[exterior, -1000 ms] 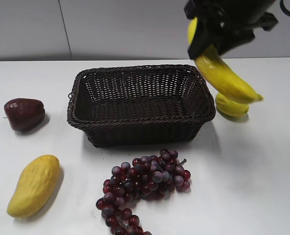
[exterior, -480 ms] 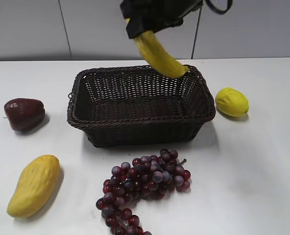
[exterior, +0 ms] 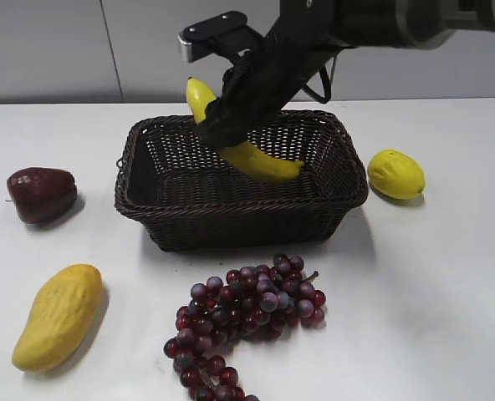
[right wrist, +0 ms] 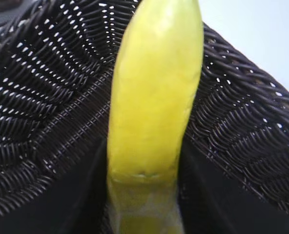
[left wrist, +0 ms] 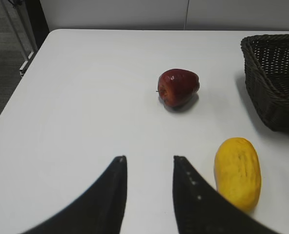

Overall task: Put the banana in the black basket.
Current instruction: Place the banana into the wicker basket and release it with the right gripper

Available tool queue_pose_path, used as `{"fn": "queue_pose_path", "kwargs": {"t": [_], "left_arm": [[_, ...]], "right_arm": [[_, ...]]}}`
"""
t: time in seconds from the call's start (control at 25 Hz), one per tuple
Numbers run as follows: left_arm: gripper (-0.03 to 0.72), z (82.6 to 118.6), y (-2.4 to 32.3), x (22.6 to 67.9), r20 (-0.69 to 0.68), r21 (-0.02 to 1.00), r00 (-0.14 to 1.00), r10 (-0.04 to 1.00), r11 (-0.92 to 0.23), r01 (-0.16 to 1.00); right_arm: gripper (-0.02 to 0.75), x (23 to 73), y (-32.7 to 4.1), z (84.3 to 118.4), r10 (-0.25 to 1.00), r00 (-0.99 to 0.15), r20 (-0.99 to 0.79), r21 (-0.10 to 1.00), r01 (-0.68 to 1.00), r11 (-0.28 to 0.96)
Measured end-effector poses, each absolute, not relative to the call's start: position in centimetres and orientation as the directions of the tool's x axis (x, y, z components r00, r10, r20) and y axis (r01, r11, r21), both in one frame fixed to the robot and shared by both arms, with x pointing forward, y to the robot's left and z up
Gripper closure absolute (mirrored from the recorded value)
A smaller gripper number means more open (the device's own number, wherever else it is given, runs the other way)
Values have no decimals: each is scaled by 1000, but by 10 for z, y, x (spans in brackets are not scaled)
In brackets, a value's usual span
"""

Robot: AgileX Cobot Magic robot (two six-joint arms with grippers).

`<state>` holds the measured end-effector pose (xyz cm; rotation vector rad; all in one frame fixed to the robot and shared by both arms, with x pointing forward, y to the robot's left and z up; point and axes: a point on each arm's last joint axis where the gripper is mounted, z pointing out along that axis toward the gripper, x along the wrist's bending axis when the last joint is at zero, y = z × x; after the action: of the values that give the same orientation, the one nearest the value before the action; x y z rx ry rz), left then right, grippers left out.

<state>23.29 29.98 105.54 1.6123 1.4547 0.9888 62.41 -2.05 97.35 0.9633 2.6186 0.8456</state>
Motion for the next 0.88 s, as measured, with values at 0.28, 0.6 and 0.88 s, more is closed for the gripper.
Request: {"fn": "queue_pose_path", "kwargs": {"t": [0.28,0.6,0.88], "left_arm": [[452,1055,300,233,66,900,61,996,-86,428],[452,1055,300,233,66,900,61,996,-86,428],[452,1055,300,233,66,900,61,996,-86,428]], "right_arm": [[396,627,-20,950,623,-782,-30,543,511,667],[101,624,-21,946,614,-789,-15,506,524,686],[125,614,-27,984,643,-766,7,522,551,651]]}}
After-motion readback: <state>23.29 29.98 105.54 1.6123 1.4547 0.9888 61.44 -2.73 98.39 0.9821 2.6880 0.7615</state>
